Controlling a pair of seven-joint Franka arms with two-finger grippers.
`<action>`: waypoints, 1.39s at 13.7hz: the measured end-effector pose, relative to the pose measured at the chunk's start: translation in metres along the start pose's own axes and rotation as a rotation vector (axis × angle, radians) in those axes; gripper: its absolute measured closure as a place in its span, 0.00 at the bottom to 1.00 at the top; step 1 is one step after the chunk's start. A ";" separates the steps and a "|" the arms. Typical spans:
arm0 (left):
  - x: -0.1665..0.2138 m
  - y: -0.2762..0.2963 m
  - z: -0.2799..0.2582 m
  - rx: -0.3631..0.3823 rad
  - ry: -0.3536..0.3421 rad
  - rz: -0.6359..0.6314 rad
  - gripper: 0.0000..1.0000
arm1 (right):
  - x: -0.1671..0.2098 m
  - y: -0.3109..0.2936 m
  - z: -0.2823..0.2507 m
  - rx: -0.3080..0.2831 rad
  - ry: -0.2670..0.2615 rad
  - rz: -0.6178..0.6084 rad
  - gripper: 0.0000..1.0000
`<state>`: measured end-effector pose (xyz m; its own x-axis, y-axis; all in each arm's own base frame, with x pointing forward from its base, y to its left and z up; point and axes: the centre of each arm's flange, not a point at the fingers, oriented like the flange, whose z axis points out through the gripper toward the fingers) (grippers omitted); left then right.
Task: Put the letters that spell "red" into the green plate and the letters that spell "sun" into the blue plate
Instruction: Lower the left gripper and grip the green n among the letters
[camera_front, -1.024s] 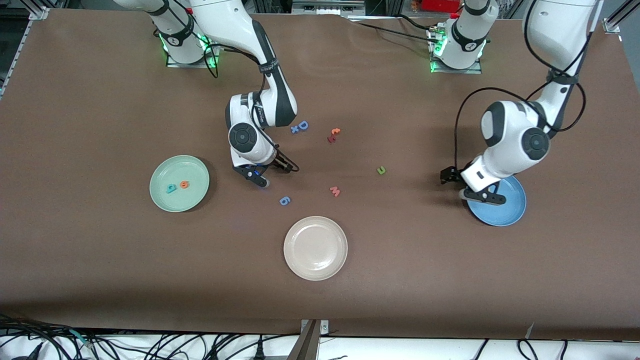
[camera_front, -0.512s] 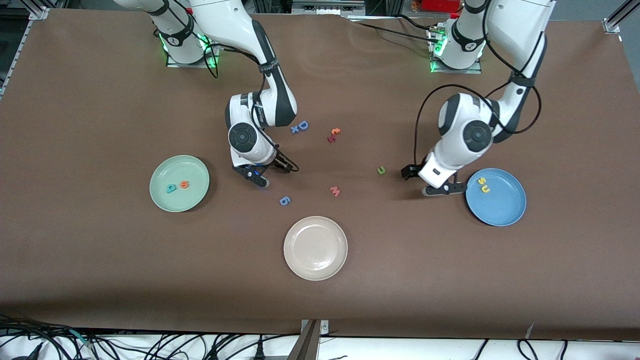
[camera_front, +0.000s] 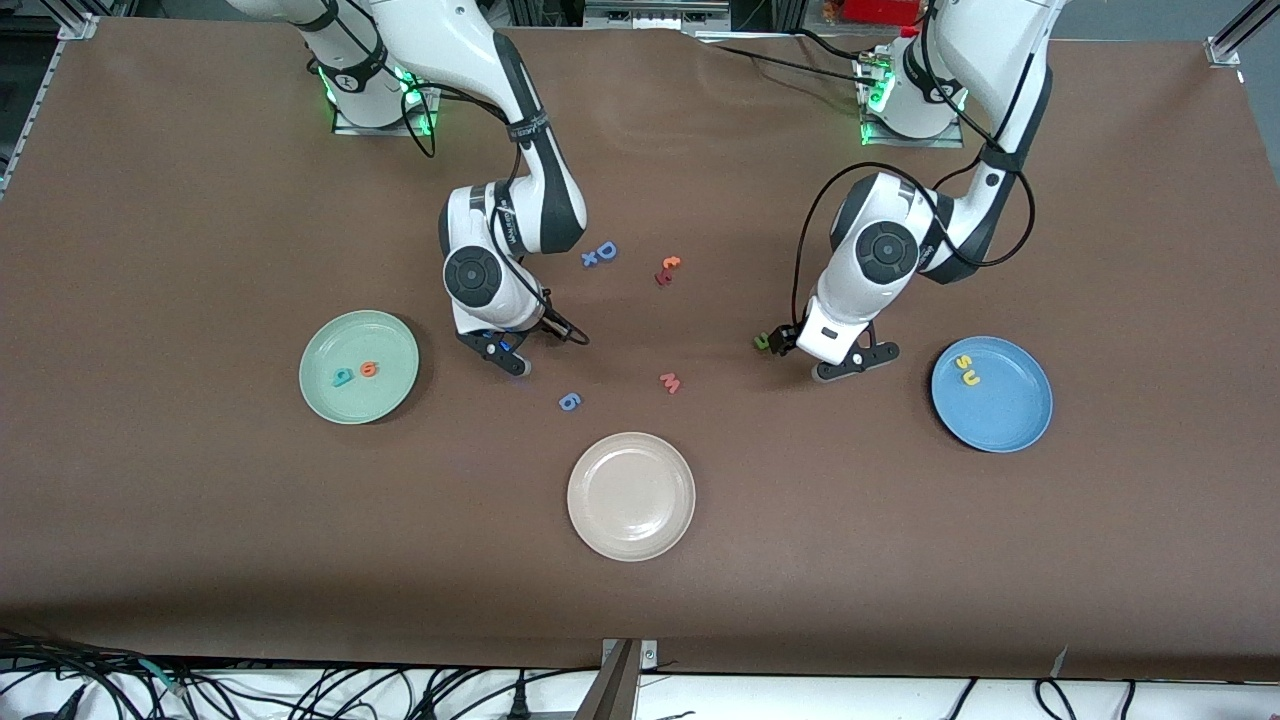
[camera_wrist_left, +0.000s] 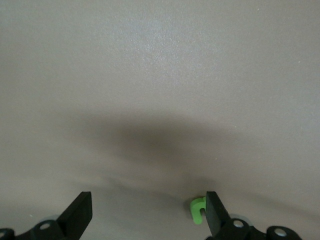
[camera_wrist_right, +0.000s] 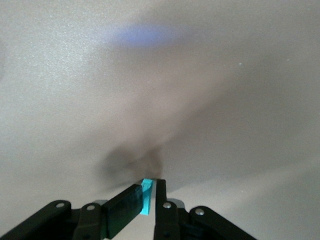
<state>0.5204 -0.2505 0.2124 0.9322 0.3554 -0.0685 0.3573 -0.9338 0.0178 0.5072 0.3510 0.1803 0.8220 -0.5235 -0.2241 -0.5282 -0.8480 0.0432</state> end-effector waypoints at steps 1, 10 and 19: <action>-0.003 0.006 0.001 -0.001 0.001 -0.020 0.00 | 0.000 0.000 0.000 0.000 0.000 0.000 0.80; -0.016 0.033 0.029 0.002 0.002 -0.080 0.00 | 0.000 0.001 0.002 -0.005 -0.001 0.000 0.83; -0.033 0.046 0.038 0.012 -0.004 -0.116 0.00 | -0.001 0.001 0.007 -0.013 0.007 -0.005 0.81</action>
<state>0.5034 -0.3065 0.1778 0.8844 0.4610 -0.0732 0.4621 -0.8868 -0.0027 0.5045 0.3517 0.1733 0.8261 -0.5197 -0.2177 -0.5214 -0.8516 0.0546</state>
